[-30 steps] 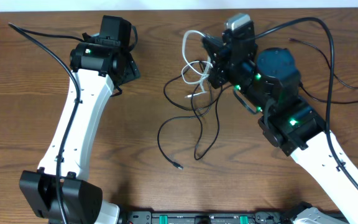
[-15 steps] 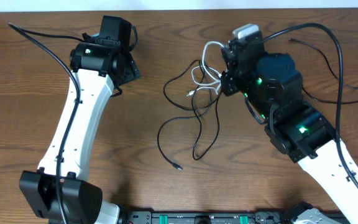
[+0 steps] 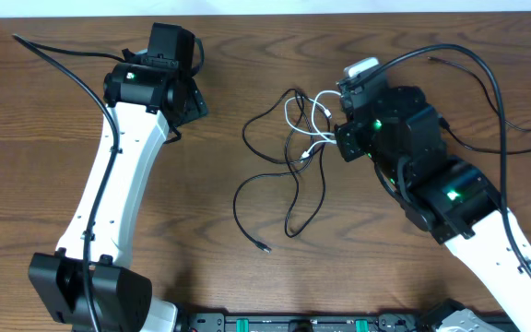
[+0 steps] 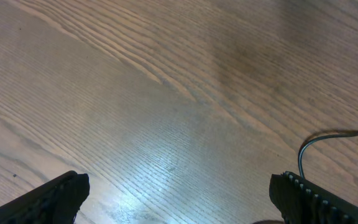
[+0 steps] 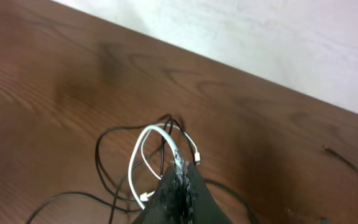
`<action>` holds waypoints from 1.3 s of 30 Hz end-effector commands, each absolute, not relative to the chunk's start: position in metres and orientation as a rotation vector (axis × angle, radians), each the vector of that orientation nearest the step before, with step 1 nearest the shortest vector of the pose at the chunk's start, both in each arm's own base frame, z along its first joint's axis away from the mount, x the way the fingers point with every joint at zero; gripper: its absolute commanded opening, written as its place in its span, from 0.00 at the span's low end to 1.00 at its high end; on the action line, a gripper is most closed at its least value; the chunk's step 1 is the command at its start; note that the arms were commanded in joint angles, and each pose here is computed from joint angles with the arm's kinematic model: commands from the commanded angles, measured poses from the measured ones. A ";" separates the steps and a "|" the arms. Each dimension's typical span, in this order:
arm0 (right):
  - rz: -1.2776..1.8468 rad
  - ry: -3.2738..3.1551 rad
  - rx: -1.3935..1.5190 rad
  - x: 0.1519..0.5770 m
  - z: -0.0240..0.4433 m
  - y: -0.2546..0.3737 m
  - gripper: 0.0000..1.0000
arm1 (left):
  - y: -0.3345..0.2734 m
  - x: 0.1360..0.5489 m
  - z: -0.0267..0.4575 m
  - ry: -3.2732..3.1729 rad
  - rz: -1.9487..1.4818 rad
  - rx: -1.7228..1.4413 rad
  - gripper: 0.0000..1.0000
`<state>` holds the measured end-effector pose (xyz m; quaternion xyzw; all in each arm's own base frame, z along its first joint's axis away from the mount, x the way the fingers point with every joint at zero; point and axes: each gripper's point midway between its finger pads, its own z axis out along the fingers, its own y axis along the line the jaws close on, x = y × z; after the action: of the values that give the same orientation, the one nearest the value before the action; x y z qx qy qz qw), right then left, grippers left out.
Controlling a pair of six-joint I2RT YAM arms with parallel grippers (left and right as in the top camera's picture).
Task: Untangle cables
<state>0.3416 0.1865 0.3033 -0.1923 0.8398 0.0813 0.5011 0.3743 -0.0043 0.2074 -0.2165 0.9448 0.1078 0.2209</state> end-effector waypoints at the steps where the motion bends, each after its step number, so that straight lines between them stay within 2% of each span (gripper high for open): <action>1: 0.237 1.922 -0.466 0.329 0.340 0.183 0.01 | -0.001 0.373 0.209 2.607 0.317 -0.598 0.98; 8: 0.432 1.682 -0.501 0.306 0.406 0.199 0.01 | -0.001 0.373 0.209 2.607 0.317 -0.598 0.98; 13: 0.555 1.550 -0.523 0.303 0.435 0.218 0.01 | -0.001 0.373 0.209 2.607 0.317 -0.598 0.98; 26: 0.960 1.405 -0.578 0.305 0.456 0.277 0.01 | -0.001 0.373 0.209 2.607 0.317 -0.598 0.98; 39: 1.018 1.328 -0.644 0.300 0.462 0.292 0.01 | -0.001 0.373 0.209 2.607 0.317 -0.598 0.98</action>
<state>0.3057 0.2861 0.4583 -0.2738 0.5865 0.4271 0.6314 0.3744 -0.0044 0.2074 -0.2165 0.9448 0.1075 0.2211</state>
